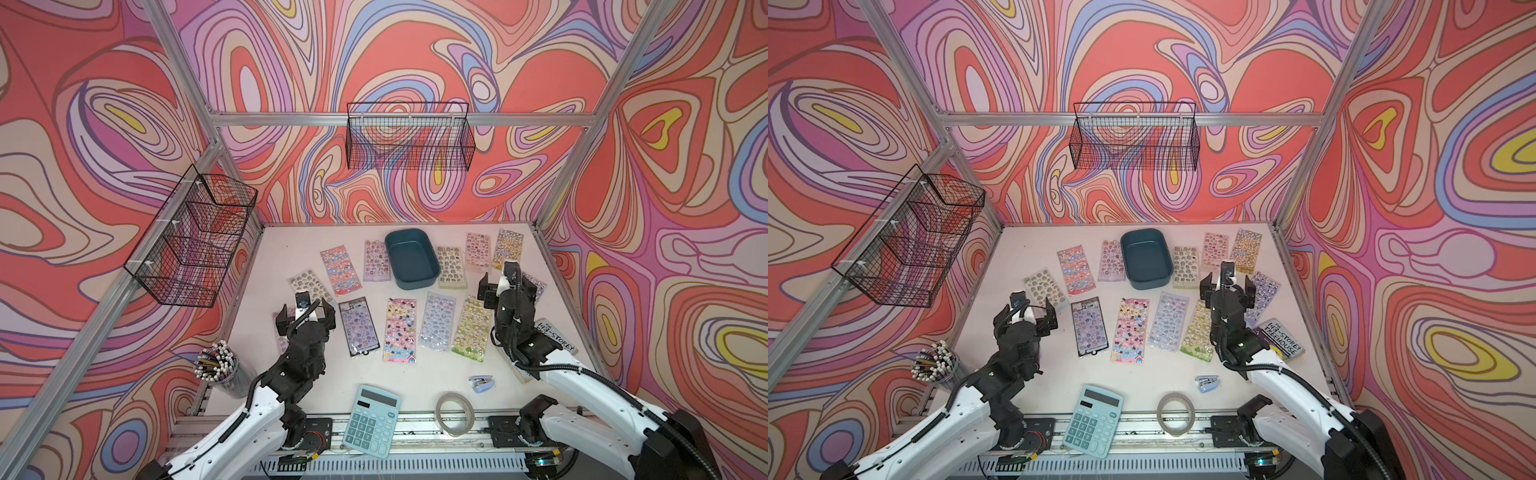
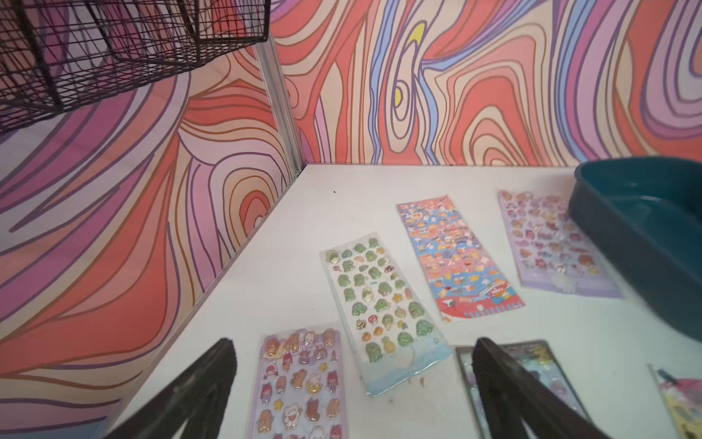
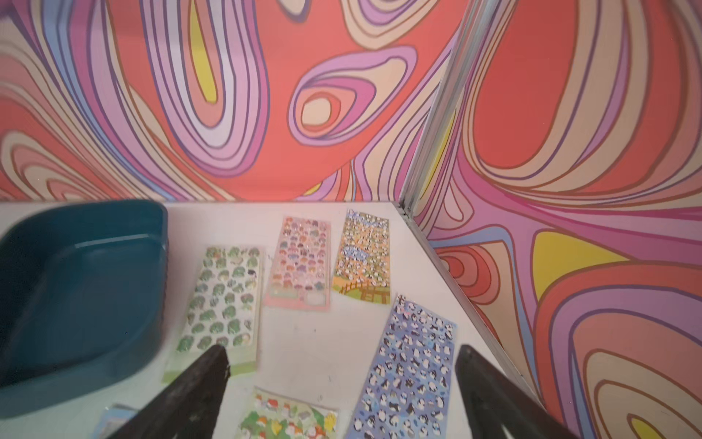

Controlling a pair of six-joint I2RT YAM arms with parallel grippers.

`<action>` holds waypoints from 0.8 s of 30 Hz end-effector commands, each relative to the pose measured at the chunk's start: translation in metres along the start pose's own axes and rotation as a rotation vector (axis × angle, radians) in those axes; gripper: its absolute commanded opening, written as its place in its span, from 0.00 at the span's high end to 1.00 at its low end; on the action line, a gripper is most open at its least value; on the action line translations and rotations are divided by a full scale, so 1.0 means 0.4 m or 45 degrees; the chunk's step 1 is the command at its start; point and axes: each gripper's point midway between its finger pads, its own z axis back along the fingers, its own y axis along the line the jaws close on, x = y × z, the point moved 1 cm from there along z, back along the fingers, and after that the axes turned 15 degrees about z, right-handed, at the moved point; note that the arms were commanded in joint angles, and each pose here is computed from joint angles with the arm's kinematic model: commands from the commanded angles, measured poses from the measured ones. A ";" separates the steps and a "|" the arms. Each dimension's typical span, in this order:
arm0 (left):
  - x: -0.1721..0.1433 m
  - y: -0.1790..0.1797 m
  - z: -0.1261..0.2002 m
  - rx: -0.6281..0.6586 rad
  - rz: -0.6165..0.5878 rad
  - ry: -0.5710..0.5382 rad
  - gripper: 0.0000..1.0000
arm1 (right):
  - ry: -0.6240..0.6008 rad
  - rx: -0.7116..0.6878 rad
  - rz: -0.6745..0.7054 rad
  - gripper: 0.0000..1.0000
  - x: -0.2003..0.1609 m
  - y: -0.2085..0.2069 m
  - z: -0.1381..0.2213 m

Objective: Take the stickers out of the storage box
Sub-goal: Reset both arms

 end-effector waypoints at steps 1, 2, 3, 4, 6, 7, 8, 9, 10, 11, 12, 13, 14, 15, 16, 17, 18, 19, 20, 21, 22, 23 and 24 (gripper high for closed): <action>0.089 -0.030 -0.017 0.019 -0.055 -0.135 0.00 | -0.027 -0.082 -0.046 0.02 -0.007 -0.005 -0.016; 0.073 -0.026 -0.029 0.063 -0.070 -0.118 0.00 | -0.018 -0.062 -0.035 0.02 -0.021 0.011 -0.025; 0.056 -0.014 -0.041 0.127 -0.066 -0.111 0.00 | -0.016 -0.013 -0.017 0.02 -0.034 0.037 -0.035; 0.041 -0.007 -0.050 0.171 -0.066 -0.113 0.00 | -0.014 0.031 0.000 0.02 -0.044 0.060 -0.042; 0.010 -0.009 -0.067 0.176 -0.087 -0.105 0.00 | -0.008 0.046 -0.002 0.02 -0.062 0.077 -0.054; -0.002 -0.012 -0.075 0.163 -0.084 -0.102 0.00 | -0.001 0.048 0.000 0.02 -0.075 0.082 -0.059; -0.011 -0.012 -0.082 0.156 -0.074 -0.096 0.00 | 0.006 0.044 -0.004 0.02 -0.087 0.084 -0.064; -0.024 -0.010 -0.094 0.147 -0.058 -0.076 0.00 | 0.018 0.033 -0.019 0.02 -0.102 0.082 -0.069; -0.036 -0.006 -0.106 0.136 -0.049 -0.052 0.00 | 0.029 0.030 -0.033 0.02 -0.117 0.080 -0.075; -0.046 0.006 -0.118 0.147 -0.035 -0.030 0.00 | 0.036 0.037 -0.040 0.02 -0.131 0.080 -0.078; -0.064 0.003 -0.133 0.101 -0.025 0.015 0.00 | 0.041 0.039 -0.060 0.02 -0.145 0.078 -0.082; -0.078 0.007 -0.143 0.082 -0.012 0.048 0.00 | 0.050 0.046 -0.078 0.02 -0.160 0.077 -0.086; -0.092 0.018 -0.153 0.081 0.009 0.076 0.00 | 0.059 0.056 -0.099 0.02 -0.175 0.075 -0.090; -0.100 0.024 -0.161 0.076 0.025 0.085 0.00 | 0.078 0.048 -0.120 0.02 -0.194 0.070 -0.093; -0.103 0.029 -0.164 0.078 0.026 0.081 0.00 | 0.084 0.036 -0.139 0.02 -0.205 0.065 -0.096; -0.100 0.031 -0.167 0.070 0.030 0.065 0.00 | 0.099 0.044 -0.132 0.02 -0.208 0.066 -0.099; -0.100 0.031 -0.171 0.052 0.031 0.058 0.00 | 0.084 0.051 -0.130 0.02 -0.205 0.066 -0.101; -0.102 0.035 -0.175 0.050 0.039 0.057 0.00 | 0.073 0.049 -0.127 0.02 -0.204 0.065 -0.103; -0.107 0.044 -0.183 0.061 0.055 0.066 0.00 | 0.075 0.055 -0.121 0.02 -0.203 0.067 -0.106; -0.116 0.052 -0.192 0.068 0.061 0.079 0.00 | 0.068 0.050 -0.124 0.02 -0.201 0.064 -0.112; -0.114 0.051 -0.196 0.063 0.065 0.076 0.00 | 0.070 0.045 -0.126 0.02 -0.202 0.062 -0.117; -0.117 0.043 -0.201 0.034 0.058 0.082 0.00 | 0.061 0.039 -0.138 0.02 -0.200 0.057 -0.123; -0.115 0.036 -0.207 0.014 0.061 0.079 0.00 | 0.052 0.040 -0.150 0.02 -0.198 0.055 -0.130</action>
